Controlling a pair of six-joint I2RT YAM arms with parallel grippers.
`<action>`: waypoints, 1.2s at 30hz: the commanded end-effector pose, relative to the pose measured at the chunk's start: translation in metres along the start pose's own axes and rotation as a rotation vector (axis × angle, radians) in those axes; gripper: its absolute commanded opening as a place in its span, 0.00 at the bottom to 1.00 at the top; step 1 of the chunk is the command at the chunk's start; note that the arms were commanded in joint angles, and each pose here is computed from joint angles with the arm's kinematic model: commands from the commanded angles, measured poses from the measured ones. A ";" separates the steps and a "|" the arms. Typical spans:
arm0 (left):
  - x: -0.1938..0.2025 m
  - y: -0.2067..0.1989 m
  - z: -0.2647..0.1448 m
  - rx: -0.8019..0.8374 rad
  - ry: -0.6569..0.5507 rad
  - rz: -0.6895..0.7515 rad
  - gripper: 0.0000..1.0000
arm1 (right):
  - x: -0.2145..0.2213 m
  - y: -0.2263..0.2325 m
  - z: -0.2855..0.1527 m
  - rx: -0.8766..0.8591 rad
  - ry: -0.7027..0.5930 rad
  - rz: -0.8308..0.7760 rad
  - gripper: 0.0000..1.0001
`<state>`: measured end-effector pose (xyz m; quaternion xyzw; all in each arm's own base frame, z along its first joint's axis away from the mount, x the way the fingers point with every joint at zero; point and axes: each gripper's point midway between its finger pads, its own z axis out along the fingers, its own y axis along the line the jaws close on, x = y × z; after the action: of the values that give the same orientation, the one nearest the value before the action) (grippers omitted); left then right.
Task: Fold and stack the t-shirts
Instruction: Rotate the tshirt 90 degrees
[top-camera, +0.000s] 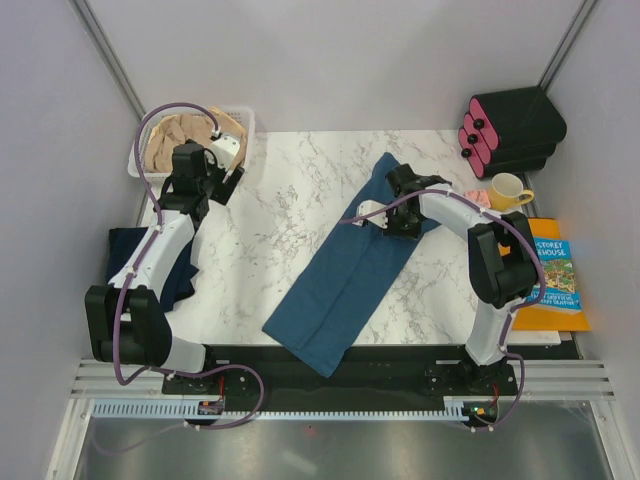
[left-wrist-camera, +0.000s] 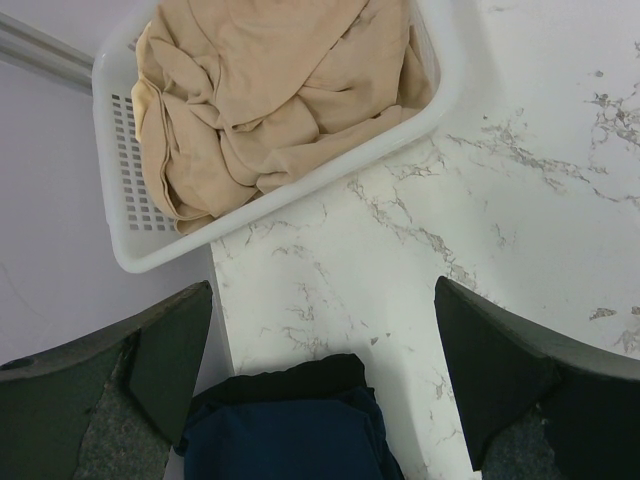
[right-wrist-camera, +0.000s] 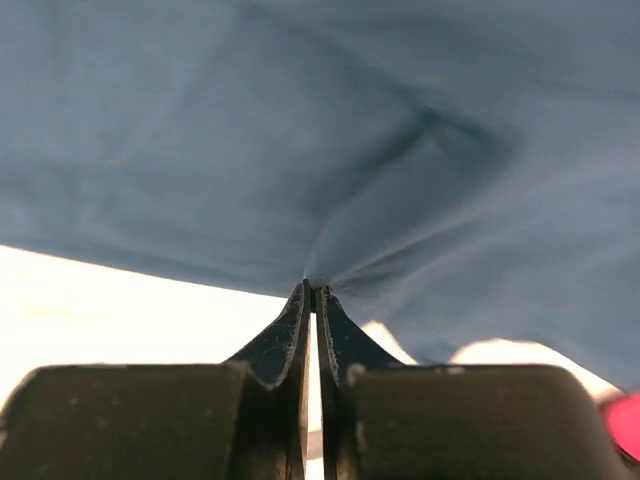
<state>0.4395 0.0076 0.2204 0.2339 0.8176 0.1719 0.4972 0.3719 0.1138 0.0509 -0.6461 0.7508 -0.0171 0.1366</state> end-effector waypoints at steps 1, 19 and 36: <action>-0.016 0.009 -0.003 -0.012 -0.054 0.015 1.00 | 0.003 0.032 0.001 -0.182 0.013 -0.028 0.11; -0.015 0.006 -0.003 -0.001 -0.055 0.007 1.00 | -0.004 0.039 -0.005 -0.284 -0.015 -0.023 0.36; -0.017 0.003 -0.001 0.020 -0.052 0.018 1.00 | 0.026 -0.077 -0.026 0.199 -0.042 0.283 0.17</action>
<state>0.4390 0.0036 0.2185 0.2457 0.8167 0.1634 0.4959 0.4131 0.0805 0.0739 -0.5548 0.8119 -0.0214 0.1803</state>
